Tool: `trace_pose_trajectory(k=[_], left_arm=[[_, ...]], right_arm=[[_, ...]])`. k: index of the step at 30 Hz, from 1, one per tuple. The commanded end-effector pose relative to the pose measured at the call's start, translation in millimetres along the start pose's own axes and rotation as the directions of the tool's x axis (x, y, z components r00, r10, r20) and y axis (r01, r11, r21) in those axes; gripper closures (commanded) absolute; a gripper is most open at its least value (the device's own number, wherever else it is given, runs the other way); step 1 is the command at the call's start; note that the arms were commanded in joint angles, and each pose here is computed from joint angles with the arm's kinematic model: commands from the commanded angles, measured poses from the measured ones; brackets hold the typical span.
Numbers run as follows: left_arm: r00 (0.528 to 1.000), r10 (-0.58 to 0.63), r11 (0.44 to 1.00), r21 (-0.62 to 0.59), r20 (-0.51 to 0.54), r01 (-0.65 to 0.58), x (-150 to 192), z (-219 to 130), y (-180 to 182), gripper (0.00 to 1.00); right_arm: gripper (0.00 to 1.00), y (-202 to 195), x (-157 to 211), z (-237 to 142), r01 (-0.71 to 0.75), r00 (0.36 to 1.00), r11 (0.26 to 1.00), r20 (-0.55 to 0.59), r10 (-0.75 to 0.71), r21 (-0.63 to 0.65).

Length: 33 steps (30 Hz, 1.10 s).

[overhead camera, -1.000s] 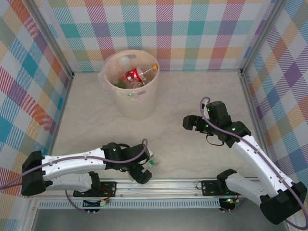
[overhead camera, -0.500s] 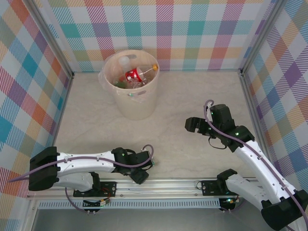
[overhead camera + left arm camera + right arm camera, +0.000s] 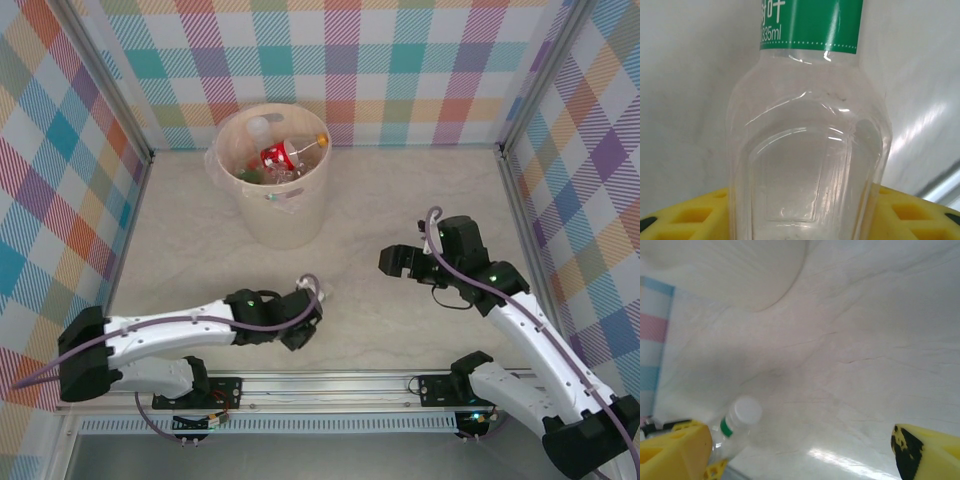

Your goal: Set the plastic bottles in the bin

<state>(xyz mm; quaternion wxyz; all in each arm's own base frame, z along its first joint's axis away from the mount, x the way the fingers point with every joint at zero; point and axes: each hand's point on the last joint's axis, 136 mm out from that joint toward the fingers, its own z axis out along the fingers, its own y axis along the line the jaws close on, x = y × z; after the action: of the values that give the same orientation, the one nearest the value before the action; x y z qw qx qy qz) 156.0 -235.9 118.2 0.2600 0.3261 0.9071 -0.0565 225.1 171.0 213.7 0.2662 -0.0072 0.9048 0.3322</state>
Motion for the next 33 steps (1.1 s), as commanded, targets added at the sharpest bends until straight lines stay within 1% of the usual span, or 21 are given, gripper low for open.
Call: trace_pose_trajectory(k=[1,2,4,6,8,11,13,14,15,17,21,23,25,28,33], left_arm=[[0.947,-0.11,0.993,0.003,0.303,0.114,-68,-35,23,0.51],[0.927,-0.139,0.99,0.051,0.348,0.129,-79,-40,21,0.51],[0.912,-0.148,0.989,0.085,0.382,0.124,-91,-45,19,0.51],[0.915,-0.126,0.991,0.093,0.383,0.098,-96,-46,15,0.5],[0.913,-0.115,0.99,0.116,0.392,0.075,-99,-46,10,0.5],[0.9,-0.137,0.987,0.131,0.413,0.09,-106,-47,12,0.5],[0.888,-0.166,0.98,0.169,0.429,0.102,-114,-49,10,0.5],[0.89,-0.168,0.979,0.181,0.425,0.099,-115,-49,8,0.5],[0.874,-0.178,0.975,0.199,0.452,0.096,-125,-53,6,0.5],[0.876,-0.171,0.975,0.205,0.45,0.085,-127,-52,3,0.5],[0.877,-0.169,0.973,0.217,0.45,0.077,-129,-47,-2,0.5],[0.872,-0.169,0.973,0.221,0.46,0.072,-135,-48,-3,0.5],[0.87,-0.164,0.974,0.218,0.464,0.067,-139,-48,-4,0.5],[0.867,-0.164,0.974,0.215,0.471,0.068,-143,-48,-4,0.5],[0.865,-0.172,0.976,0.199,0.471,0.085,-144,-47,1,0.5]], right_arm=[[0.08,46,0,8,-0.044,0.997,0.962,-0.066,0.027,-0.269],[0.08,54,-1,11,-0.051,0.997,0.948,-0.077,0.028,-0.314],[0.08,66,-3,15,-0.037,0.996,0.931,-0.085,0.006,-0.363],[0.07,73,-8,20,-0.026,0.997,0.925,-0.082,-0.006,-0.379],[0.07,83,-15,27,-0.021,0.997,0.906,-0.075,-0.012,-0.422],[0.08,104,-22,32,0.013,0.997,0.871,-0.065,-0.051,-0.491],[0.08,111,-23,35,0.036,0.995,0.866,-0.065,-0.079,-0.499],[0.09,110,-23,38,0.035,0.994,0.873,-0.072,-0.08,-0.487],[0.11,107,-25,41,0.036,0.994,0.883,-0.075,-0.08,-0.469],[0.14,105,-27,45,0.041,0.994,0.891,-0.075,-0.083,-0.452],[0.2,112,-33,50,0.035,0.994,0.877,-0.075,-0.081,-0.48],[0.28,115,-34,54,0.033,0.993,0.871,-0.082,-0.083,-0.49],[0.31,114,-34,57,0.03,0.993,0.873,-0.088,-0.083,-0.486],[0.4,112,-34,60,0.023,0.992,0.88,-0.095,-0.078,-0.474],[0.5,107,-36,59,0.033,0.994,0.896,-0.078,-0.075,-0.443]])
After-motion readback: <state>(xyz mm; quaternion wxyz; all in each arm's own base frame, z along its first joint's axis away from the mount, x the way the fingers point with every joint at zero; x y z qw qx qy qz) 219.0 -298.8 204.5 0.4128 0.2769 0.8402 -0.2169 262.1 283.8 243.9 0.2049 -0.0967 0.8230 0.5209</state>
